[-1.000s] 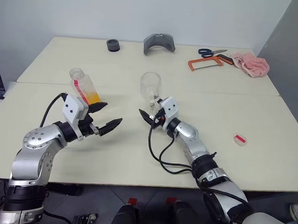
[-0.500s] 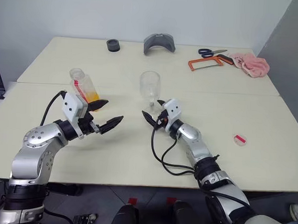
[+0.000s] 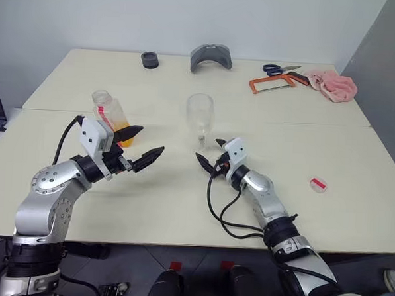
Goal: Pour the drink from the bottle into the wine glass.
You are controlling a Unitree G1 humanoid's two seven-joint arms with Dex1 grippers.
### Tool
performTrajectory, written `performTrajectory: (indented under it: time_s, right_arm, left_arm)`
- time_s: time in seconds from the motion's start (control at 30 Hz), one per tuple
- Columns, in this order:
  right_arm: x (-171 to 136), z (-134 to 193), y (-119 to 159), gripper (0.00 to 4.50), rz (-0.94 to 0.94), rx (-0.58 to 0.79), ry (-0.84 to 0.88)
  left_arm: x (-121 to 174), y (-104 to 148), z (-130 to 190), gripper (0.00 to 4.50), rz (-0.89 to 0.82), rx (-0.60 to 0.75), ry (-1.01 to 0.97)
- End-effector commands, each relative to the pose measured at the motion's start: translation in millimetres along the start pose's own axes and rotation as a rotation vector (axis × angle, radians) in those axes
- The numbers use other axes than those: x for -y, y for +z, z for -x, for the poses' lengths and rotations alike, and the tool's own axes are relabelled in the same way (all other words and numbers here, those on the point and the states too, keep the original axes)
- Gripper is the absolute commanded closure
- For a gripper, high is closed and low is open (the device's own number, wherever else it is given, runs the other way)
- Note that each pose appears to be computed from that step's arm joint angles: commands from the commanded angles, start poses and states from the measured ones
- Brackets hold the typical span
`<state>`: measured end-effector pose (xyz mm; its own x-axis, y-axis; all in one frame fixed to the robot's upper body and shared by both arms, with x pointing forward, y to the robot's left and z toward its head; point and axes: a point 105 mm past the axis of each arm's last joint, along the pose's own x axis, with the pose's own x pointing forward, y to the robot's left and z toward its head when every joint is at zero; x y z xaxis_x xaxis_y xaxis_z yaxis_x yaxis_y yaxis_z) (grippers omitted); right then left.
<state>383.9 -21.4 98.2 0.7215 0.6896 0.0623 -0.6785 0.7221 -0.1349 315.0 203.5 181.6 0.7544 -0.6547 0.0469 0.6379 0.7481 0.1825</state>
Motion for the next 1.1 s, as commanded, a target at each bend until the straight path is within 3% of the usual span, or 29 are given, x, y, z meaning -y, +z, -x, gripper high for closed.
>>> performTrajectory:
  time_s: [0.03,0.2,0.37,0.6,1.1]
  right_arm:
    - [5.9,5.0,14.9,0.01,0.046,0.039,-0.006]
    - [6.2,29.9,15.6,0.01,0.094,0.010,0.051]
    - [-7.7,56.6,24.8,0.01,0.125,-0.012,0.164]
    - [-22.9,90.4,53.1,0.01,0.170,-0.028,0.246]
    - [-47.8,101.0,103.9,0.01,0.108,0.024,0.349]
  left_arm:
    - [-1.5,16.8,0.2,0.00,-0.032,0.062,0.015]
    - [0.0,9.4,2.5,0.00,-0.010,0.065,0.051]
    - [-6.0,-19.6,15.6,0.00,0.027,-0.014,0.143]
    - [-32.9,-54.5,35.8,0.00,-0.035,-0.093,0.426]
    - [-78.8,-37.5,38.0,0.00,-0.043,-0.072,0.577]
